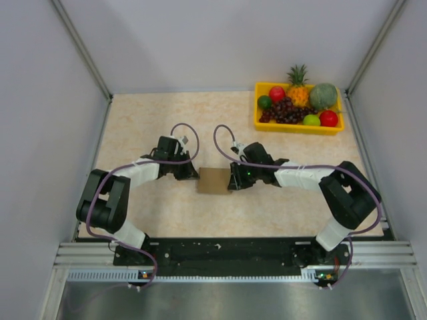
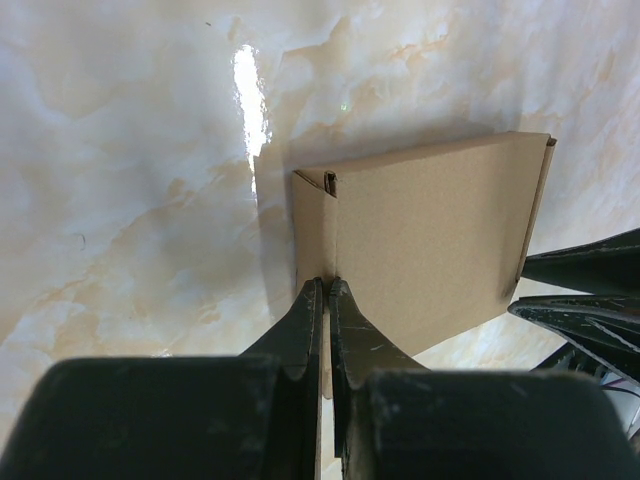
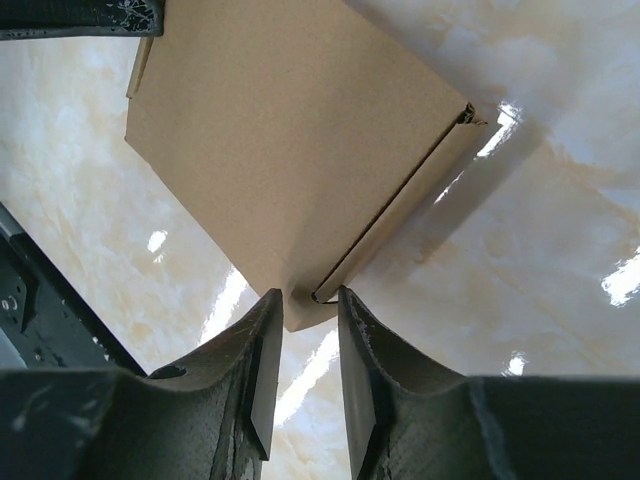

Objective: Fold the paper box

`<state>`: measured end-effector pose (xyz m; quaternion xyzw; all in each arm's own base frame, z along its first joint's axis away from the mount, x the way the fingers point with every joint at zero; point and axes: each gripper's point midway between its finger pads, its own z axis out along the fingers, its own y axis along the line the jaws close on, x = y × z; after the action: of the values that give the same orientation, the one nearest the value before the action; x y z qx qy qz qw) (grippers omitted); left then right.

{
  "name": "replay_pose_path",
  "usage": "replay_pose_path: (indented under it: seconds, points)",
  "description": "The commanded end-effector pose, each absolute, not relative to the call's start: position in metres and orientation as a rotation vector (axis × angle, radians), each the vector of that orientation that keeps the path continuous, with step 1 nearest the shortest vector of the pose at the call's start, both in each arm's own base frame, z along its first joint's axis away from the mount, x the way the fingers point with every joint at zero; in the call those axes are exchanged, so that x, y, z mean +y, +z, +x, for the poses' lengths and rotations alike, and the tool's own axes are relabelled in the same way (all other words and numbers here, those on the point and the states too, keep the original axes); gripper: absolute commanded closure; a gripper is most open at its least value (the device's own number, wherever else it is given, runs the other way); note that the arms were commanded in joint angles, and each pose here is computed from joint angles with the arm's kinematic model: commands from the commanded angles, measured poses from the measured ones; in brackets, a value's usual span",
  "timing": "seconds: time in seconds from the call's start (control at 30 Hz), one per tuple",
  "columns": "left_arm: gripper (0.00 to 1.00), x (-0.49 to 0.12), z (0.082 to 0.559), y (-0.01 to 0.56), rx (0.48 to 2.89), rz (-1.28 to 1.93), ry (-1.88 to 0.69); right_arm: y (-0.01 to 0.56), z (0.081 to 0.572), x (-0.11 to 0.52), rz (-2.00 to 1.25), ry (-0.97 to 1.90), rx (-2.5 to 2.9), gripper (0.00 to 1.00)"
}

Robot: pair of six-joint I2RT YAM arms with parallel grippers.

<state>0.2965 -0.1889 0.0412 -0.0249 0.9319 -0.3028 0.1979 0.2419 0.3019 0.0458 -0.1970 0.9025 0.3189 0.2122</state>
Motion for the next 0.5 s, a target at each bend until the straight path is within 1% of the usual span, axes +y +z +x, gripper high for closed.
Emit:
replay_pose_path:
  seconds: [0.0,0.33,0.47]
  points:
    - [1.0,-0.186,0.293,0.042,2.603,-0.073,-0.836,0.052,0.239,0.314,-0.514,0.952,2.483,0.72]
    - [1.0,-0.189,0.283,0.038,2.606,-0.086,-0.884,0.047,0.233,0.325,-0.317,1.094,2.54,0.83]
    - [1.0,-0.189,0.277,0.035,2.612,-0.087,-0.892,0.053,0.231,0.33,-0.208,1.246,2.531,0.82]
